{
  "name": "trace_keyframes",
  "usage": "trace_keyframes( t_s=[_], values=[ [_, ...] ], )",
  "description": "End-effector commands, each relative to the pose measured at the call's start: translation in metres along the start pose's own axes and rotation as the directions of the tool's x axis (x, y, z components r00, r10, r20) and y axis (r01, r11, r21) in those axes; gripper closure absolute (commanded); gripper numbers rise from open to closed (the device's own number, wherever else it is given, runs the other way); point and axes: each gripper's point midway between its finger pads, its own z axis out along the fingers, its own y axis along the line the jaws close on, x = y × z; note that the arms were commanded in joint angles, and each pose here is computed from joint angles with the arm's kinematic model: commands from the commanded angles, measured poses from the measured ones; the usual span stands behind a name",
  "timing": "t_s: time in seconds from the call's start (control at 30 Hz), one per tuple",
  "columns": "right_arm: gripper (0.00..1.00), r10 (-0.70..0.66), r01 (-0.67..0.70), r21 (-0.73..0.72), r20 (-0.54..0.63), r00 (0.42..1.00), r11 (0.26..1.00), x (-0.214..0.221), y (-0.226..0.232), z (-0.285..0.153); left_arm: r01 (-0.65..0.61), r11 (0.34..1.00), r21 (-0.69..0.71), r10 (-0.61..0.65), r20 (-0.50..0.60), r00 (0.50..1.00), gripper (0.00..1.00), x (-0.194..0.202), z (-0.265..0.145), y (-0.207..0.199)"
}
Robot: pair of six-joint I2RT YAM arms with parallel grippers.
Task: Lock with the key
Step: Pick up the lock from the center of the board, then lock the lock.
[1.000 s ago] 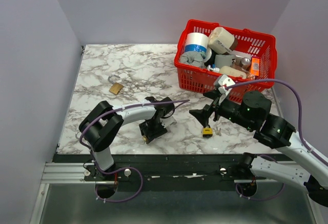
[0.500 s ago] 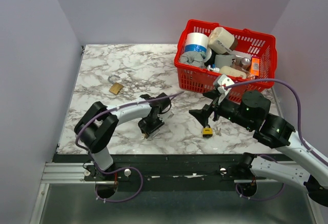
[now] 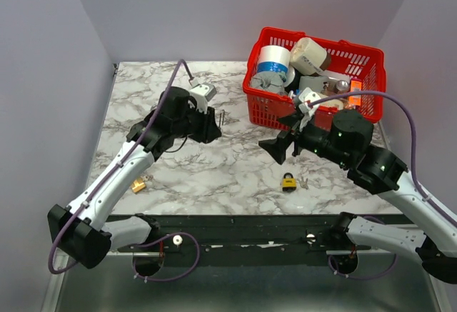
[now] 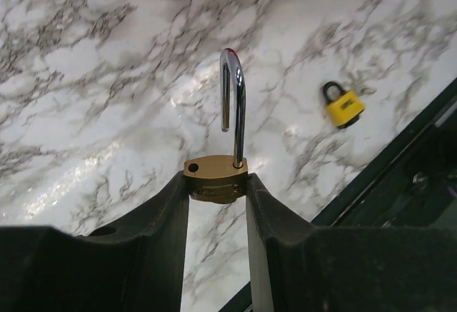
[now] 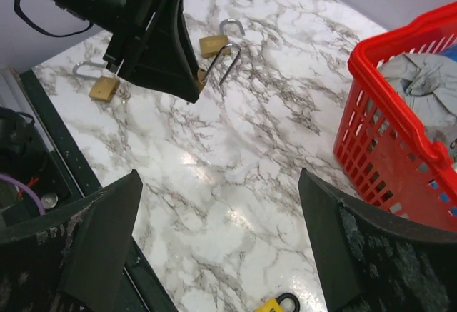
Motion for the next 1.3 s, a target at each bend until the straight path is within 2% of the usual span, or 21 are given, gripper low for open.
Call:
trace_keyframes(
  t_s=[0.0, 0.03, 0.1, 0.13, 0.27, 0.37, 0.4, 0.5, 0.67, 0.8, 1.27],
  values=[
    [0.0, 0.077, -0.07, -0.166, 0.031, 0.997, 0.984, -0.036, 0.027, -0.004, 0.077, 0.96, 0.268, -0.14, 0.225, 0.964, 1.0, -0.053, -0.024, -0.045],
    [0.01, 0.09, -0.086, -0.201, 0.011, 0.996, 0.976, -0.036, 0.033, 0.003, 0.036, 0.939, 0.342, -0.145, 0.298, 0.944, 1.0, -0.07, -0.034, -0.054],
    [0.02, 0.09, -0.076, -0.291, 0.033, 0.995, 0.954, -0.05, 0.048, 0.001, 0.064, 0.907, 0.417, -0.213, 0.322, 0.923, 1.0, -0.074, -0.045, -0.063],
    [0.02, 0.081, -0.063, -0.306, 0.047, 0.996, 0.95, -0.054, 0.05, 0.005, 0.024, 0.902, 0.432, -0.203, 0.373, 0.905, 1.0, -0.083, -0.051, -0.067],
    [0.04, 0.065, -0.044, -0.227, 0.089, 0.994, 0.973, -0.064, 0.034, 0.022, 0.032, 0.931, 0.364, -0.208, 0.456, 0.866, 1.0, -0.092, -0.061, -0.057],
    [0.21, 0.073, -0.053, -0.174, 0.105, 0.992, 0.983, -0.07, 0.023, 0.039, 0.058, 0.94, 0.335, -0.223, 0.48, 0.848, 1.0, -0.094, -0.064, -0.051],
    [0.32, 0.072, -0.055, -0.153, 0.11, 0.991, 0.987, -0.072, 0.019, 0.045, 0.069, 0.94, 0.335, -0.233, 0.48, 0.846, 1.0, -0.093, -0.064, -0.05],
    [0.42, 0.076, -0.061, -0.129, 0.121, 0.99, 0.99, -0.08, 0.014, 0.066, 0.104, 0.932, 0.347, -0.269, 0.469, 0.841, 1.0, -0.092, -0.063, -0.051],
    [0.43, 0.091, -0.074, -0.127, 0.131, 0.987, 0.989, -0.091, 0.012, 0.09, 0.1, 0.935, 0.342, -0.266, 0.484, 0.834, 1.0, -0.093, -0.065, -0.055],
    [0.49, 0.098, -0.076, -0.152, 0.144, 0.985, 0.986, -0.097, 0.018, 0.099, 0.113, 0.933, 0.342, -0.276, 0.477, 0.835, 1.0, -0.09, -0.062, -0.054],
    [0.49, 0.089, -0.082, -0.105, 0.064, 0.994, 0.991, -0.066, 0.018, 0.13, 0.117, 0.928, 0.353, -0.284, 0.469, 0.836, 1.0, -0.089, -0.063, -0.062]
  ],
)
